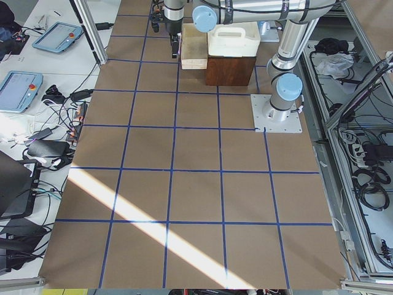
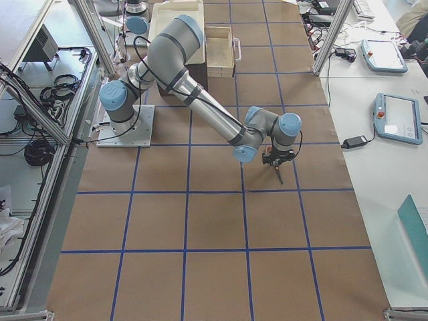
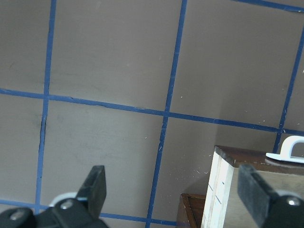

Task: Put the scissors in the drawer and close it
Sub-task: 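Lift the scissors with the right gripper and carry them over the drawer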

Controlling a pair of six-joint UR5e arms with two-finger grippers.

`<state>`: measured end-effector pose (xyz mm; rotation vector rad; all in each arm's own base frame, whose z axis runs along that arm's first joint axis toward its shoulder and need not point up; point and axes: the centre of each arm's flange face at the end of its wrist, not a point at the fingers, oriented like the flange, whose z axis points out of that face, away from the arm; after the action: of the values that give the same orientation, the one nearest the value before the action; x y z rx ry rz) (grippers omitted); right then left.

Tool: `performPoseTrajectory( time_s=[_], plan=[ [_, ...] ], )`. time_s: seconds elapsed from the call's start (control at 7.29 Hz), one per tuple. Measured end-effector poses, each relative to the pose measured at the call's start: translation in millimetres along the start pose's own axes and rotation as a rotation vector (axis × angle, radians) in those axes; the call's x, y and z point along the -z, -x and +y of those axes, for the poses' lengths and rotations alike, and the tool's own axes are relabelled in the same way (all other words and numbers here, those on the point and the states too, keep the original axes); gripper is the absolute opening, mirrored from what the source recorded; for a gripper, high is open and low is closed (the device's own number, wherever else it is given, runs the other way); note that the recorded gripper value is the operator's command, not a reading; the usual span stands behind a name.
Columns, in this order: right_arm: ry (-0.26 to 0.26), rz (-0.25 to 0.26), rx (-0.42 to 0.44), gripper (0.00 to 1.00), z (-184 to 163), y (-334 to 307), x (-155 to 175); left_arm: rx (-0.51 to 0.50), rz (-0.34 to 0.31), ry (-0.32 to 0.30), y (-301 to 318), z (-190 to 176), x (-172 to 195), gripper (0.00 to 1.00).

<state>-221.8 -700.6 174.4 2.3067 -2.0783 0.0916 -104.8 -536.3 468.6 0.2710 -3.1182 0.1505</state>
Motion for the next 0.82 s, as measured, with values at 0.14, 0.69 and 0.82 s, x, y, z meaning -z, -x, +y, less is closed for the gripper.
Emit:
performPoseTrajectory(
  time_s=[0.14,0.69,0.82],
  plan=[
    [-0.001,0.008,0.000,0.00,-1,-1,5,0.003,-0.019,-0.004,3,1,2,1.00],
    [-0.031,0.075,-0.066,0.00,-33,10,126,-0.001,-0.032,0.012,3,11,3,1.00],
    [-0.036,0.076,-0.084,0.00,-60,13,158,-0.003,-0.030,0.017,2,11,2,1.00]
  ],
)
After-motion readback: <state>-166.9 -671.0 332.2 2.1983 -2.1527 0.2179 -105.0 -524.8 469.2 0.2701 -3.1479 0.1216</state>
